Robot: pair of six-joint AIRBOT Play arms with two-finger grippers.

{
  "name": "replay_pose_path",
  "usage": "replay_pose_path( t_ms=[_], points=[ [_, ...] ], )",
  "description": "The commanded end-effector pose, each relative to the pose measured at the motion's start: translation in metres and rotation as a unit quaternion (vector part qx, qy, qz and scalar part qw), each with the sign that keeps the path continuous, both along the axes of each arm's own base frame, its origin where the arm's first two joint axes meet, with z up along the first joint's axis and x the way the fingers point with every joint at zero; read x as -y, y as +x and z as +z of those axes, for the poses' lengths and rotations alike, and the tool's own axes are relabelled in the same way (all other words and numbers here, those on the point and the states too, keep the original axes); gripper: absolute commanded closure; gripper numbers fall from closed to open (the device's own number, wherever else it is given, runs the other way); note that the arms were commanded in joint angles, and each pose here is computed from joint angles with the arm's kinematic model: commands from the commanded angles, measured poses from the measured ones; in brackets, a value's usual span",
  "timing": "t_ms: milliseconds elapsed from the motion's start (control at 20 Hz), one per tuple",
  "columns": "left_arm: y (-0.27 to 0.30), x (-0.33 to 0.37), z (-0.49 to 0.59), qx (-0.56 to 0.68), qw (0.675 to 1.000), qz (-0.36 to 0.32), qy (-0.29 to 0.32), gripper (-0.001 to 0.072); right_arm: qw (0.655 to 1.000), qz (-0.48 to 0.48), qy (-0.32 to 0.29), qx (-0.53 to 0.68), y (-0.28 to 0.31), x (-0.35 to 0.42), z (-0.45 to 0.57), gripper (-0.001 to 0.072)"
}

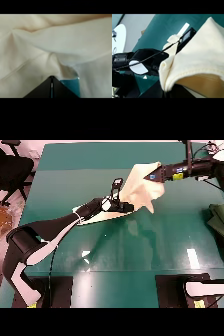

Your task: Fold the shirts.

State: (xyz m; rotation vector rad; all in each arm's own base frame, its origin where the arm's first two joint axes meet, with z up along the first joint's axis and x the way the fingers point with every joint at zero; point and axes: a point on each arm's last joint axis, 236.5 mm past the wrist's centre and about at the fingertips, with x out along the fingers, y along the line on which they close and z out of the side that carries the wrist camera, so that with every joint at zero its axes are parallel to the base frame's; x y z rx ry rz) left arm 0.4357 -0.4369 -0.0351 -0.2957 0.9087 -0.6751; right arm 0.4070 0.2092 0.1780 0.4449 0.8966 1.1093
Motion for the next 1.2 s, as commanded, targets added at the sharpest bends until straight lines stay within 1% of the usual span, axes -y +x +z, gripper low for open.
replay_pose_path(
  t_ms=[0,100,200,300,400,550,650,750,950,1150],
  points=[
    [0.005,-0.001,0.002,0.016,1.0,0.003,0.003,0.0684,1.0,0.005,0.008,0.0,-0.005,-0.038,0.005,0.069],
    [0.001,-0.004,-0.003,0.015,1.0,-0.011,0.021,0.0685,1.0,-0.002,0.011,0.006,-0.003,-0.057,0.007,0.069],
    [-0.007,-0.018,-0.015,0.005,0.997,-0.04,0.066,0.0686,1.0,-0.012,0.01,0.018,0.003,-0.069,0.007,0.069],
    [-0.012,-0.044,-0.021,-0.027,0.993,-0.051,0.099,0.0687,0.999,-0.023,0.011,0.019,0.01,-0.071,0.004,0.069],
    [-0.002,-0.072,-0.005,-0.028,0.992,-0.044,0.114,0.0687,1.0,-0.026,0.009,0.008,0.016,-0.072,-0.007,0.0691],
    [0.022,-0.118,0.034,0.027,0.987,-0.026,0.153,0.0688,1.0,-0.028,0.007,-0.008,0.022,-0.073,-0.023,0.069],
    [0.023,-0.152,0.039,0.011,0.983,-0.019,0.184,0.0688,0.999,-0.033,0.009,-0.013,0.026,-0.076,-0.029,0.0691],
    [0.026,-0.188,0.037,-0.01,0.978,-0.003,0.208,0.0688,0.999,-0.037,0.009,-0.015,0.029,-0.079,-0.033,0.0691],
    [0.042,-0.26,0.066,-0.003,0.977,0.074,0.199,0.0688,1.0,-0.017,0.011,-0.019,0.028,-0.105,-0.034,0.0691],
    [0.043,-0.324,0.117,0.023,0.971,0.13,0.198,0.0687,0.999,0.017,0.022,-0.033,0.032,-0.155,-0.033,0.0692]
  ],
)
